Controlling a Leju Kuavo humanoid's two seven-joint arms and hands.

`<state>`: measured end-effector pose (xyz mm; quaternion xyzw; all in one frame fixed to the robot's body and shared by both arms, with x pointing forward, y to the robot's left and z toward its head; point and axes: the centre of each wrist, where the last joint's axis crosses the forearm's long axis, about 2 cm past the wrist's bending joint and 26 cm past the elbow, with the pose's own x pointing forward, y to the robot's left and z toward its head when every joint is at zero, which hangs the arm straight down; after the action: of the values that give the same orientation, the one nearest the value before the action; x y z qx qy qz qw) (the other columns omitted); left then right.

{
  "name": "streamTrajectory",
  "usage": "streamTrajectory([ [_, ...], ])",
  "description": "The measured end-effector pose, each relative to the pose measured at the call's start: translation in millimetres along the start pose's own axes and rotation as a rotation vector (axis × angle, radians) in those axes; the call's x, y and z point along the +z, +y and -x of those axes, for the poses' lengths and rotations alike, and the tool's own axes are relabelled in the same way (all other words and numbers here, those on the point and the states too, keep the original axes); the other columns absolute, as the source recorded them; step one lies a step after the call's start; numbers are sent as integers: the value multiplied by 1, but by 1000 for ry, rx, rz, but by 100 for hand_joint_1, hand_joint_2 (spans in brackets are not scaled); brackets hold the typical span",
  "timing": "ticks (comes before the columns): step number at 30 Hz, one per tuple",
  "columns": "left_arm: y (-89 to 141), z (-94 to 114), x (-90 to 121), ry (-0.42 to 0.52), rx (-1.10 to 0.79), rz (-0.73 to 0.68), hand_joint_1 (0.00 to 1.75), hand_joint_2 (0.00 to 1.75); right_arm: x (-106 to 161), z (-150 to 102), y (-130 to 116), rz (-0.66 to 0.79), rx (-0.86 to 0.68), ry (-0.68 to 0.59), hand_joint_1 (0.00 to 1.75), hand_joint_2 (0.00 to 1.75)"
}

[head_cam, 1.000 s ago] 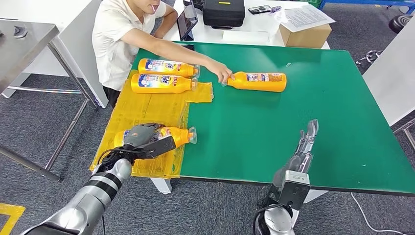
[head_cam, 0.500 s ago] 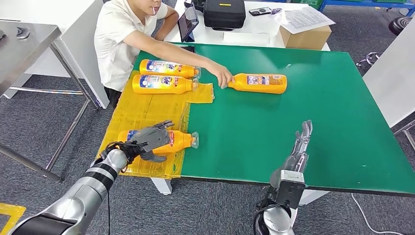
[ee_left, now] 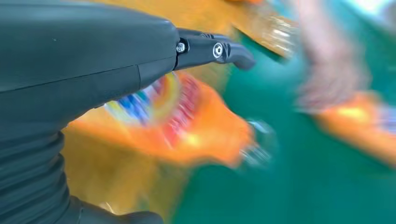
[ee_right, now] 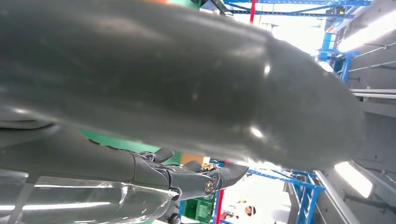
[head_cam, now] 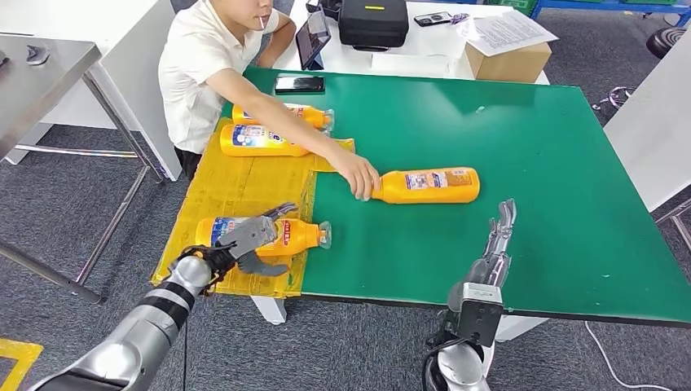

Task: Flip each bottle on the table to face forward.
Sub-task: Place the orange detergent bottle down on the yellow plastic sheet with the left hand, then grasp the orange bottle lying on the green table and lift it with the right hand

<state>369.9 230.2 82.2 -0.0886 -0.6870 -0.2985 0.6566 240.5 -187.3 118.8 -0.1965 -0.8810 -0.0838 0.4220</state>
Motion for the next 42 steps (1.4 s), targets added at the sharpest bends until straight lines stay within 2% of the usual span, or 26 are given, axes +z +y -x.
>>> streamTrajectory([
  [4,-31,-8,9,-199,30,-185,0,175,5,0,-3,-11,17,-2,0,0],
  [9,-57,-47,6,-395,21,-468,0,175,10,-1,-7,-24,36,-6,0,0],
  [13,-67,-73,9,-495,92,-601,0,175,14,-2,-8,-46,64,-25,0,0],
  [16,-71,-85,14,-527,110,-693,0,175,15,-1,-10,-117,151,-100,0,0],
  [20,-73,-95,17,-553,115,-725,0,175,18,2,-12,-162,206,-135,0,175],
  [22,-75,-97,17,-542,89,-748,0,175,18,3,-15,-211,275,-190,0,175],
  [25,-82,-101,16,-506,33,-787,0,175,15,7,-24,-349,490,-351,0,175],
  [29,-103,-105,12,-485,50,-731,0,175,8,22,-47,-461,748,-444,0,175],
  [33,-131,-104,11,-463,105,-625,0,175,-4,42,-78,-507,927,-445,0,175],
  [37,-148,-102,13,-445,140,-561,0,175,-18,59,-101,-527,1035,-425,0,175],
  [42,-154,-102,14,-428,157,-529,0,175,-23,81,-110,-532,1097,-278,0,175],
])
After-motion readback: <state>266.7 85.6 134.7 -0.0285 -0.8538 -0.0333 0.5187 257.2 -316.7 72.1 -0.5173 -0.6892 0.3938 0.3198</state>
